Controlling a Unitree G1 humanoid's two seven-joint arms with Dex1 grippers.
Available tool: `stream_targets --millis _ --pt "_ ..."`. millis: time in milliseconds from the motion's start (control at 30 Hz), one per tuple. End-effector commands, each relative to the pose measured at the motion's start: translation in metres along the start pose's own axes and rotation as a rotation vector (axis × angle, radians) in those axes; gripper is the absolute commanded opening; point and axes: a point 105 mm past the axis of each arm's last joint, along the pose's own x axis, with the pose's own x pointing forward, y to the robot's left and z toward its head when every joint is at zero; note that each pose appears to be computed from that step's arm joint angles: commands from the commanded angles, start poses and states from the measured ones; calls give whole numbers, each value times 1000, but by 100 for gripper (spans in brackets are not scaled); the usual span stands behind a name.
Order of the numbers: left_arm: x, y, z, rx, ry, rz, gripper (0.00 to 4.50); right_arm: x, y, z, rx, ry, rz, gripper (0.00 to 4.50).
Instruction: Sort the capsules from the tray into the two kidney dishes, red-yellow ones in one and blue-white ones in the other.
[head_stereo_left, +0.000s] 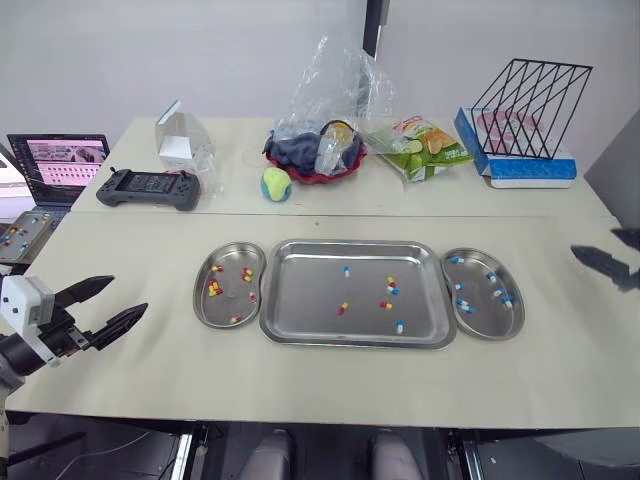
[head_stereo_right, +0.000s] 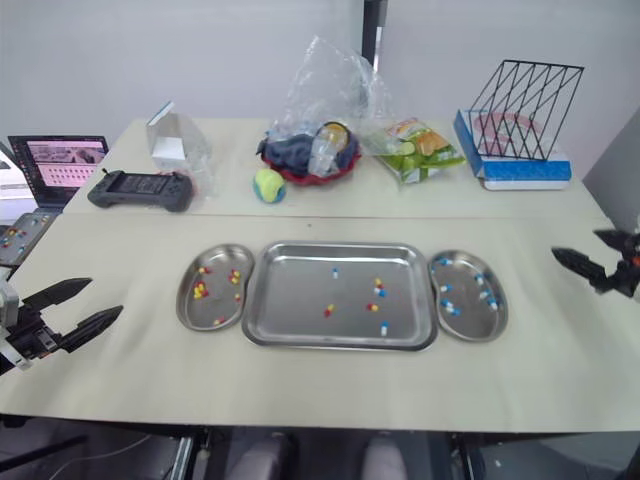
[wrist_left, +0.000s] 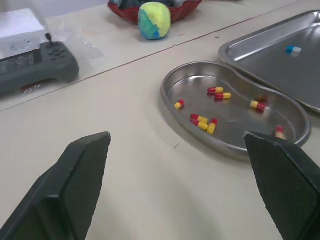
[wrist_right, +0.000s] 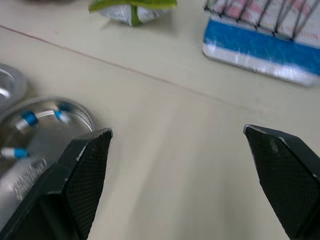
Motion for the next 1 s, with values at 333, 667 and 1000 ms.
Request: stream_targets --millis 333,667,1000 --pt "-25 24 -1 56 1 151 450 -21 -15 -36 32 -72 -130 444" --pt "-24 27 2 80 2 151 450 -18 -14 -34 41 -90 -126 444" --pt "-3 14 23 77 -49 30 450 -12 -2 -21 54 -91 -17 444"
